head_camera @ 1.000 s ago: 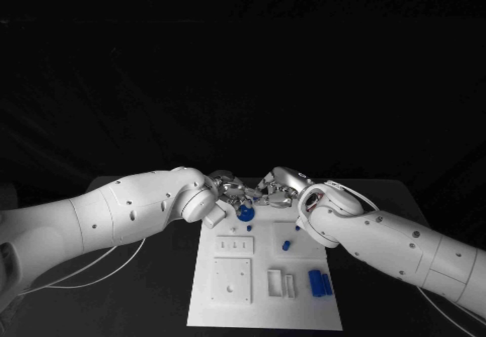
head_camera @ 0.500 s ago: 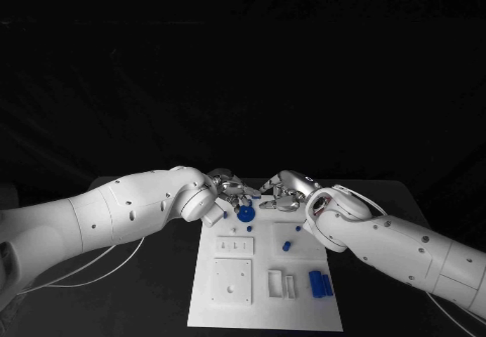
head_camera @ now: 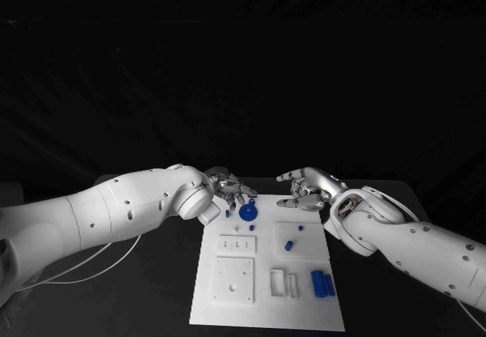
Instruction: Assemble the parts on the task board
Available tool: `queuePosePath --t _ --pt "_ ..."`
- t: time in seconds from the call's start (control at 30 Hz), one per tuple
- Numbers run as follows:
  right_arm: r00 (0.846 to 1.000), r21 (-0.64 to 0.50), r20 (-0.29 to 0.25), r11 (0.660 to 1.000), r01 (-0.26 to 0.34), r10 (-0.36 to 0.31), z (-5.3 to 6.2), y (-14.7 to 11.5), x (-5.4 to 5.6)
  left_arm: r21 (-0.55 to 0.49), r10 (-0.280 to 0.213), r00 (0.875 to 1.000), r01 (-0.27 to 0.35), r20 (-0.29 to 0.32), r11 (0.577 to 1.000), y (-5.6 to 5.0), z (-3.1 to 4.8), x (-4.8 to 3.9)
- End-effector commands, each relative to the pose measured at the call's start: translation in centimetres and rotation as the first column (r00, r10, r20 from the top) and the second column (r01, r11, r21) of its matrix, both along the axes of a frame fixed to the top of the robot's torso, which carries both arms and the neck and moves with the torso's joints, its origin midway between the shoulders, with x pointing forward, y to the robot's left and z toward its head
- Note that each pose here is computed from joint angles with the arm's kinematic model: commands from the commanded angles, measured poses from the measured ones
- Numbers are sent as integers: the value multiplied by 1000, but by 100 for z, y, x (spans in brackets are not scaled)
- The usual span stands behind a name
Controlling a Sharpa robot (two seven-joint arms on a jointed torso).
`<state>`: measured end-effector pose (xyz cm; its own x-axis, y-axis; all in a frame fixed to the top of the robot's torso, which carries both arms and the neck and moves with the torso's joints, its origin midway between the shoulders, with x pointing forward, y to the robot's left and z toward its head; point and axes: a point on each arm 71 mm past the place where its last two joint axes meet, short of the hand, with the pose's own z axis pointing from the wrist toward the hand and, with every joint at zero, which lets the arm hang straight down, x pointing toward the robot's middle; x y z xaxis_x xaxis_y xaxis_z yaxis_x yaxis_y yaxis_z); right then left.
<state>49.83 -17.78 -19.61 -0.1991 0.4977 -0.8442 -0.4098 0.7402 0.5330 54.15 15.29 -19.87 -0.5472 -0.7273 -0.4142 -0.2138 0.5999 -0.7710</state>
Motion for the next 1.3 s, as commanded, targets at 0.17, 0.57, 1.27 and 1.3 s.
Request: queuePosePath --t 0.17,0.57,1.27,1.3 --pt "998 256 10 965 55 -59 258 -319 127 69 0 1000 1 -15 998 82 -109 -64" --pt "991 442 39 892 97 -127 728 -453 336 184 38 998 -28 -50 982 213 -488 -317" --pt "994 480 35 874 77 -107 844 -234 476 274 46 997 -28 -61 961 208 -874 -503" --pt "994 481 36 874 76 -106 844 -225 477 277 48 997 -29 -61 960 203 -885 -503"
